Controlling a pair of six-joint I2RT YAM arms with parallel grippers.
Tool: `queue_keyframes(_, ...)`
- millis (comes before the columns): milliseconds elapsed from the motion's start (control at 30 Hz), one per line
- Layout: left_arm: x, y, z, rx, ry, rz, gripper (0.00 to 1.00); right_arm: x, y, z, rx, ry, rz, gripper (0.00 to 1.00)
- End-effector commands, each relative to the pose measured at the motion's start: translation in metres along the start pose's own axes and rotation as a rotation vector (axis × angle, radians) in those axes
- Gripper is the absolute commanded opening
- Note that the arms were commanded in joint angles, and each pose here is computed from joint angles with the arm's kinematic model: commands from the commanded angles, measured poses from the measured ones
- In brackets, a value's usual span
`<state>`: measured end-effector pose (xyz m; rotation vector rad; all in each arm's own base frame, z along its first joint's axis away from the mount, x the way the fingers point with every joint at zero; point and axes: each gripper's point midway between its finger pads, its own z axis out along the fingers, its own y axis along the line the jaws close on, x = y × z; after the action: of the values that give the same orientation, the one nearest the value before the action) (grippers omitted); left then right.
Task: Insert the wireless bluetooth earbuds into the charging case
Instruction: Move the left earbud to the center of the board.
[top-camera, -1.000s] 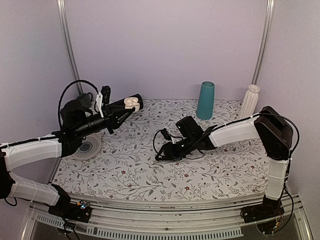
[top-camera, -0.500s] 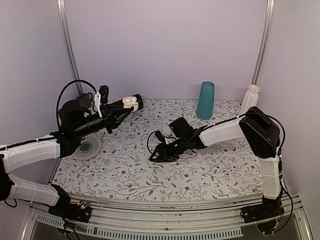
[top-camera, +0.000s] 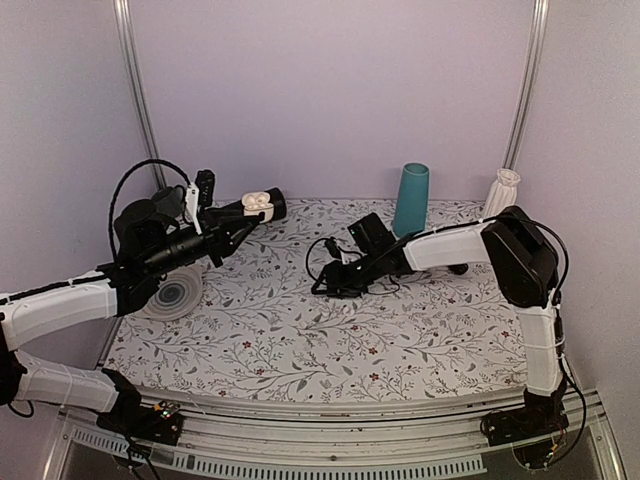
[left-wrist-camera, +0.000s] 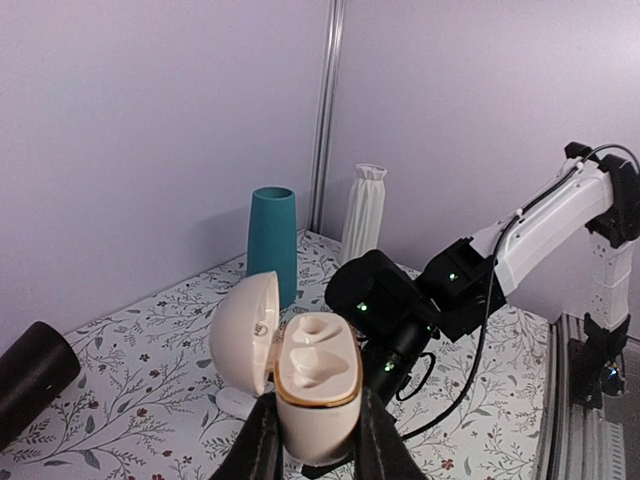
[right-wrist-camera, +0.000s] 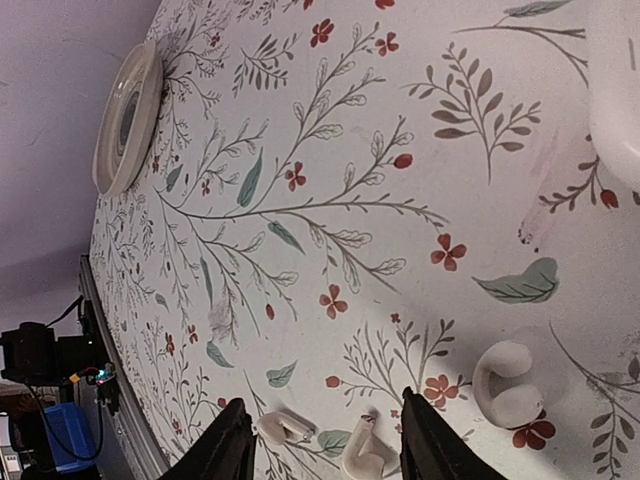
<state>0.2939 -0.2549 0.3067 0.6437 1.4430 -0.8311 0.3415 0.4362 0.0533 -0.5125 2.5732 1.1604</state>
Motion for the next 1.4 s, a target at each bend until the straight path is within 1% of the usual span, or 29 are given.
queue_keyframes(0, -0.003, 0.005, -0.003, -0.024, -0.005, 0.017, 0.0, -0.005, 0.017, -0.008, 0.054, -0.018, -0.089, 0.5)
queue_keyframes(267, -0.004, 0.006, 0.0, -0.022, -0.003, 0.017, 0.0, 0.02, 0.043, 0.0, 0.071, 0.025, -0.185, 0.5)
queue_keyframes(400, -0.004, 0.006, 0.002, -0.013, -0.001, 0.011, 0.0, 0.025, 0.05, 0.01, 0.036, 0.044, -0.207, 0.5)
queue_keyframes(733, -0.003, 0.006, 0.002, -0.016, 0.007, 0.005, 0.0, 0.023, 0.061, 0.044, -0.014, 0.098, -0.239, 0.5)
queue_keyframes(933, -0.002, 0.006, 0.0, -0.023, 0.009, 0.01, 0.0, 0.043, 0.059, 0.055, -0.024, 0.172, -0.258, 0.5)
queue_keyframes(1167, -0.002, 0.007, 0.001, -0.023, 0.009, 0.011, 0.0, 0.062, 0.053, 0.049, 0.003, 0.241, -0.285, 0.5)
queue_keyframes(1367, -0.003, 0.007, 0.002, -0.022, 0.011, 0.014, 0.0, 0.08, 0.048, 0.03, 0.015, 0.274, -0.285, 0.5)
